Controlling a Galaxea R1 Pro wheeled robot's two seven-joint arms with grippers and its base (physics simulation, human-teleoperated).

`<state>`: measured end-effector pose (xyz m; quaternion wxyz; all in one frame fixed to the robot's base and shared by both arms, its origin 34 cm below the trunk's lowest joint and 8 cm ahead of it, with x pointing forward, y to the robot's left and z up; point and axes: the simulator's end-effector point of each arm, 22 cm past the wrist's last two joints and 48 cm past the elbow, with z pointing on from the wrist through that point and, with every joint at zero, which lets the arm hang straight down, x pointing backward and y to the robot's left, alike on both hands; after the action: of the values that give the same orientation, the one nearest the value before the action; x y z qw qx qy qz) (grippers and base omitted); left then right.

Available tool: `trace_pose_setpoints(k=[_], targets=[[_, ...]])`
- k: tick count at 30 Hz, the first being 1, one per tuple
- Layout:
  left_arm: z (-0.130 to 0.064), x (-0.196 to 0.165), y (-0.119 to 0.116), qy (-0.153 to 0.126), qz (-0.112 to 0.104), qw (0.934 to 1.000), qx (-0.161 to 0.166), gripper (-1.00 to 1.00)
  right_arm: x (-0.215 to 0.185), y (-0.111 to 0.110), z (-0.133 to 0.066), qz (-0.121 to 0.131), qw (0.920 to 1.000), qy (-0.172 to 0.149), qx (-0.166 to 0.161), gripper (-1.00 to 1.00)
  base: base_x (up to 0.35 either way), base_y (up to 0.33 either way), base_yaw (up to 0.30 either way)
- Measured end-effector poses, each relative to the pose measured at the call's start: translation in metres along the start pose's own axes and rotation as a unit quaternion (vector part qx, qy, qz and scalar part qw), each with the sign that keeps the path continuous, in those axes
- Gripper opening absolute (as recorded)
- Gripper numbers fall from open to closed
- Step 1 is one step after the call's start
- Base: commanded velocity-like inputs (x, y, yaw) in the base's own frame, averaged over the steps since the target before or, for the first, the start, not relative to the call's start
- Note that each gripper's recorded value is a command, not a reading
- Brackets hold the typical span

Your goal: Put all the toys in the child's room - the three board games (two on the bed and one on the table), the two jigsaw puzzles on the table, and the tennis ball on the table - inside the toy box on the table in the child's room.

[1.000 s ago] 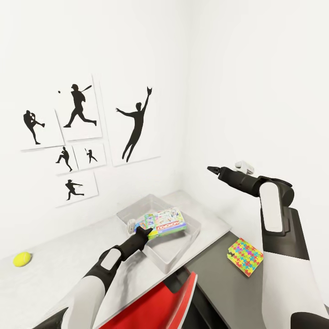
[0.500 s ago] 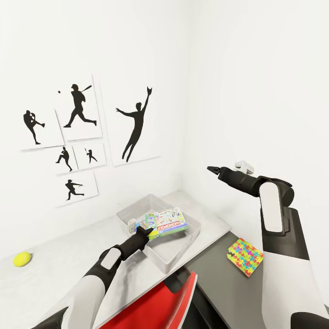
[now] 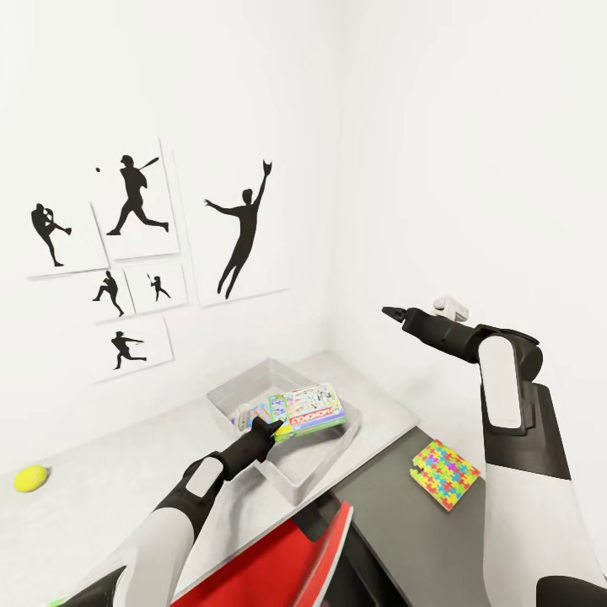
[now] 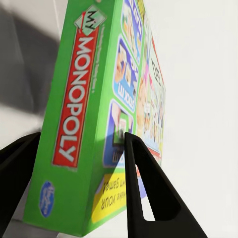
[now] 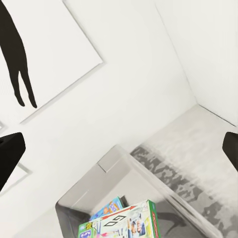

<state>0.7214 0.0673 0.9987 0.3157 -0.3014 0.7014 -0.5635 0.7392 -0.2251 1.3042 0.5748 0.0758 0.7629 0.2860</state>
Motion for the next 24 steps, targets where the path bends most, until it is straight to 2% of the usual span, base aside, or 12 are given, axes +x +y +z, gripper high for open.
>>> trace_pose_setpoints(k=[9,15,24], targets=[[-0.0003,-0.0004,-0.0008,-0.001,-0.001,1.0,0.001,-1.0,-0.0002,0.0005,-0.0003,0.0,1.0,0.0,-0.001,1.0,0.044,-0.001,0.0],[-0.0005,-0.0036,-0.0032,-0.008,-0.014,0.9998,0.009,-1.0,0.0,0.0002,0.0003,0.001,1.0,0.0,-0.001,1.0,0.033,0.0,0.0],[-0.0006,-0.0047,-0.0043,-0.011,-0.018,0.9997,0.011,-1.0,0.0004,0.0,0.0006,0.001,1.0,0.0,-0.001,1.0,0.002,0.0,0.0]])
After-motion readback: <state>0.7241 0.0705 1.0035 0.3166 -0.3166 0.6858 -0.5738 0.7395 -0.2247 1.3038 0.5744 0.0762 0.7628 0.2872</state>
